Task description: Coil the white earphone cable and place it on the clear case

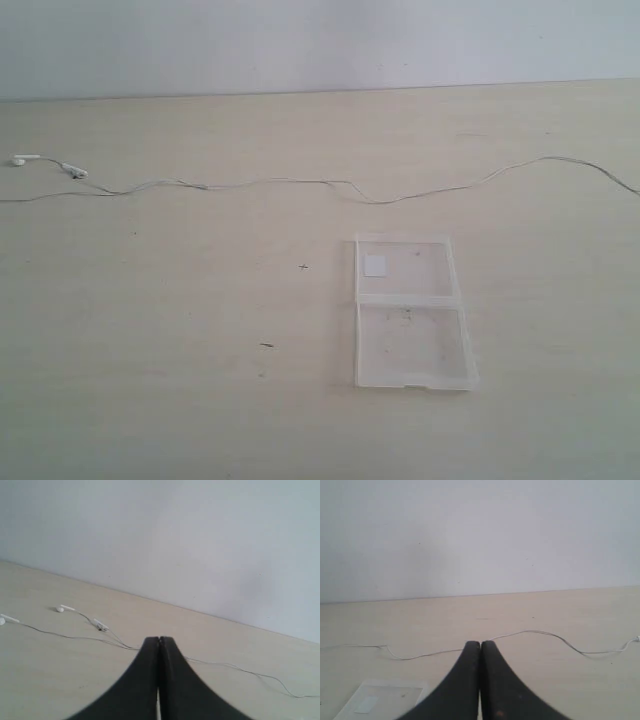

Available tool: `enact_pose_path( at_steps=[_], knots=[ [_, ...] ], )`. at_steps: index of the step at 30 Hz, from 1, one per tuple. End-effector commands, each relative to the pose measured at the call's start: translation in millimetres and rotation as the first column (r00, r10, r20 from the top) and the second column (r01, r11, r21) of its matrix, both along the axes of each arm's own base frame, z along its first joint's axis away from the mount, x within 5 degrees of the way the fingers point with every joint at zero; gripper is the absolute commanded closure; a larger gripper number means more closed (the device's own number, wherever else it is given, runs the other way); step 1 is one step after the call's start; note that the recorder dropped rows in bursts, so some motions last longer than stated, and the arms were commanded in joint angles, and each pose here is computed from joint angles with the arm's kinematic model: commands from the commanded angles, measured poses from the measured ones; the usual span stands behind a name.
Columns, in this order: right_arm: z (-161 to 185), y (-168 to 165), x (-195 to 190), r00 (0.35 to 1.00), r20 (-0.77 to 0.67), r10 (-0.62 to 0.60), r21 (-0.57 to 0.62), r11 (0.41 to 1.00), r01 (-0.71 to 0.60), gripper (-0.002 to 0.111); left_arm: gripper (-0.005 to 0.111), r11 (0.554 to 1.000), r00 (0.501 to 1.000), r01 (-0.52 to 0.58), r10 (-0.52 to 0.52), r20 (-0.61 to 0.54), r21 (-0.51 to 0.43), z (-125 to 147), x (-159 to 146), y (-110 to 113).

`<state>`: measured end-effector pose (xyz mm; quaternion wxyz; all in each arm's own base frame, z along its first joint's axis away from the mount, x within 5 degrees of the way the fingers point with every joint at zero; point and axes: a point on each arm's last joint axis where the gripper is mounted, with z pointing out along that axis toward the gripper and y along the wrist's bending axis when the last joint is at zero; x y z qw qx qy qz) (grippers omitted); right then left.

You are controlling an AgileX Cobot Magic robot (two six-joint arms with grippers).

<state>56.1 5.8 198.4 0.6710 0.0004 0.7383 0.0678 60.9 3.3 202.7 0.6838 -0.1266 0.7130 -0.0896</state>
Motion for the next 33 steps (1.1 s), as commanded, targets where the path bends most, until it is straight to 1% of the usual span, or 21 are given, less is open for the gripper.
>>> enact_pose_path(
  at_steps=[1,5,10,15,18,21,31,33],
  knots=[
    [-0.7,-0.4,-0.2,1.000,0.008,-0.005,-0.007,1.000,0.005,0.108,0.107,1.000,1.000,-0.002,0.002,0.000,0.007,0.0,0.0,0.2],
    [-0.7,-0.4,-0.2,1.000,0.008,-0.005,-0.007,1.000,0.005,0.108,0.107,1.000,1.000,-0.001,0.001,0.008,0.008,0.7,0.0,0.0],
    [-0.7,-0.4,-0.2,1.000,0.008,-0.005,-0.007,1.000,0.005,0.108,0.107,1.000,0.993,0.019,-0.021,0.112,0.015,10.2,0.0,-1.9],
    [-0.7,-0.4,-0.2,1.000,0.008,-0.005,-0.007,1.000,0.005,0.108,0.107,0.999,0.982,0.033,-0.037,0.187,0.026,17.1,-0.7,-3.4],
    [-0.7,-0.4,-0.2,1.000,0.008,-0.005,-0.007,1.000,0.005,0.108,0.107,0.999,0.985,0.029,-0.036,0.168,0.046,15.4,-0.5,-3.2],
    [-0.7,-0.4,-0.2,1.000,0.008,-0.005,-0.007,1.000,0.005,0.108,0.107,0.999,0.992,0.022,-0.026,0.126,0.030,11.6,-0.1,-2.3],
    [-0.1,-0.4,-0.2,1.000,0.015,-0.005,-0.010,1.000,0.005,0.108,0.107,0.999,0.987,0.028,-0.032,0.155,0.032,14.2,-0.4,-2.9],
    [4.6,-1.3,0.1,0.997,0.077,-0.004,-0.120,0.993,0.013,0.108,0.107,0.999,0.987,0.028,-0.032,0.155,0.032,14.2,-0.4,-2.9]
  ],
)
